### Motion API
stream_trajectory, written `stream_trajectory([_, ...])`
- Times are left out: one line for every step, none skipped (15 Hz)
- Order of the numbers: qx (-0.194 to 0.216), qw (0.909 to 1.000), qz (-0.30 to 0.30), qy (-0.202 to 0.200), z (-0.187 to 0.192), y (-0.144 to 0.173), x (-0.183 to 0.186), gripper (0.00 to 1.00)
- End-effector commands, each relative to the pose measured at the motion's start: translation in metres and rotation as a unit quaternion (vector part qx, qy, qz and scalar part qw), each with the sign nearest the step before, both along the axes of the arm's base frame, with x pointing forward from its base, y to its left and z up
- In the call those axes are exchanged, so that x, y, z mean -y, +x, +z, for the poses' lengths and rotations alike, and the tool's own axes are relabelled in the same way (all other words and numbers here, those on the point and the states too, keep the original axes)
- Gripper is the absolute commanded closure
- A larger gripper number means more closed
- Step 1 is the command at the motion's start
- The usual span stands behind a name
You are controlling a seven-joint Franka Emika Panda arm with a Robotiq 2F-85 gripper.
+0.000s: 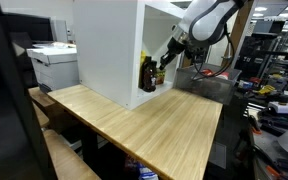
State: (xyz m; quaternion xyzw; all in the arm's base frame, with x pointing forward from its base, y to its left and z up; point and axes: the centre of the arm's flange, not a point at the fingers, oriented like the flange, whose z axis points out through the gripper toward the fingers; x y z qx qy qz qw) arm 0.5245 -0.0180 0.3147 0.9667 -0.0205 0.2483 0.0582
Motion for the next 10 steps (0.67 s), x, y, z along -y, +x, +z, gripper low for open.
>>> stream_trajectory([-0.015,0.9997,0.009,0.016,0.0006,-0.0077,0.0,0.95])
stream_trajectory([-0.014,0.9997,0.009,0.015,0.0015,-0.007,0.0003,0.95])
stream_trajectory([-0.014,0.9998,0.009,0.014,0.0022,-0.0064,0.0005,0.95])
stream_trajectory([-0.014,0.9998,0.009,0.014,0.0028,-0.0063,0.001,0.95])
stream_trajectory([-0.014,0.9998,0.01,0.012,0.0032,-0.0063,0.0018,0.95])
stream_trajectory([-0.014,0.9998,0.009,0.011,0.0034,-0.0064,0.0029,0.95])
stream_trajectory([-0.016,0.9998,0.009,0.01,0.0035,-0.0067,0.0039,0.95])
stream_trajectory([-0.018,0.9997,0.01,0.011,0.0036,-0.0071,0.0047,0.95])
stream_trajectory([-0.02,0.9997,0.012,0.013,0.0038,-0.0075,0.0053,0.95])
stream_trajectory([-0.025,0.9994,0.015,0.017,0.0042,-0.0082,0.0064,0.95])
